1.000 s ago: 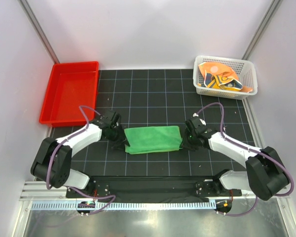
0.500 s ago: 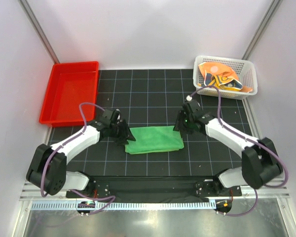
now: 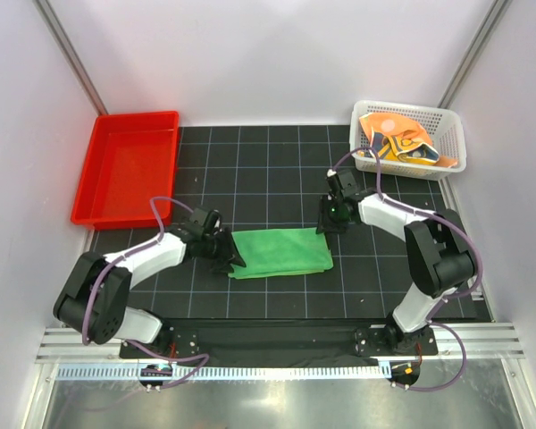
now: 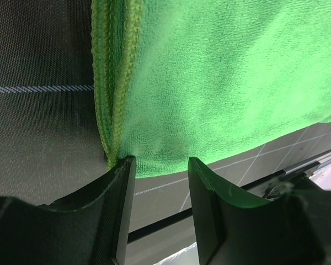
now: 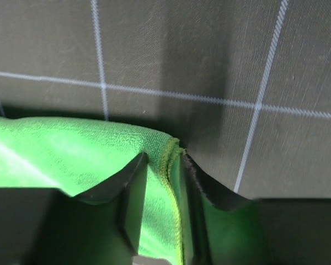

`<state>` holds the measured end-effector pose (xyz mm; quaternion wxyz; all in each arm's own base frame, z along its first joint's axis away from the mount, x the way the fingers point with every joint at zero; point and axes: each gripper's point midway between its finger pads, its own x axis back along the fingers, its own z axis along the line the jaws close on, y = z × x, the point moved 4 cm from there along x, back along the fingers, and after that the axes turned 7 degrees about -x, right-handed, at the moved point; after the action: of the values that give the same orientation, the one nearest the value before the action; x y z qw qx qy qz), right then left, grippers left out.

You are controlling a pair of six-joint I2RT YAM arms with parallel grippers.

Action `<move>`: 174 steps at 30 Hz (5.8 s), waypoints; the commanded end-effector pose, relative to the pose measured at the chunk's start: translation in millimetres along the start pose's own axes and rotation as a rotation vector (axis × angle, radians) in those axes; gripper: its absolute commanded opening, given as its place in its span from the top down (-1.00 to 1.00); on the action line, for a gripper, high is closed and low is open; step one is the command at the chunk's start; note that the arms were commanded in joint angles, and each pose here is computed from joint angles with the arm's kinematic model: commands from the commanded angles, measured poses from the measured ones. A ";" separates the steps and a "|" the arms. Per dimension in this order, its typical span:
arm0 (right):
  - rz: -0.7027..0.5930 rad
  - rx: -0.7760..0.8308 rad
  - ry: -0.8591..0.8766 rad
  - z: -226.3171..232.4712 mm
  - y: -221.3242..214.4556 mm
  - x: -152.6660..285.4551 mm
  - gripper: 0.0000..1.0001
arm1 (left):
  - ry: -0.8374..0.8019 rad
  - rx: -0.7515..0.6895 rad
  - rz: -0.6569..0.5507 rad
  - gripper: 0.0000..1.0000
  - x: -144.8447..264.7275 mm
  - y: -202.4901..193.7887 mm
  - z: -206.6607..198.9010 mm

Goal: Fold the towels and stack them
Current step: Fold the towel, then neatly place the folded towel into the bin

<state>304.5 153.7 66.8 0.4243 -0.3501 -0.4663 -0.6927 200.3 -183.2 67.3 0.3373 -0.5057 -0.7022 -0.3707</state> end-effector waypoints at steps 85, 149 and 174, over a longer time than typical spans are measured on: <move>-0.074 0.038 0.464 82.4 -20.5 104.5 0.25 | 0.247 0.027 -0.047 -0.35 -23.9 34.7 30.0; -0.203 -0.016 0.230 40.7 18.6 74.6 -0.99 | 1.010 -0.242 -0.362 1.00 191.5 310.5 110.5; -0.223 -0.022 0.282 41.9 23.1 78.7 -0.99 | 1.152 -0.032 -0.314 1.00 167.4 345.9 241.9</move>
<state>288.8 165.4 137.9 0.4132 -0.2408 -0.4225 -0.7700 455.5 153.5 142.2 0.5871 -0.1691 -0.4676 -0.6389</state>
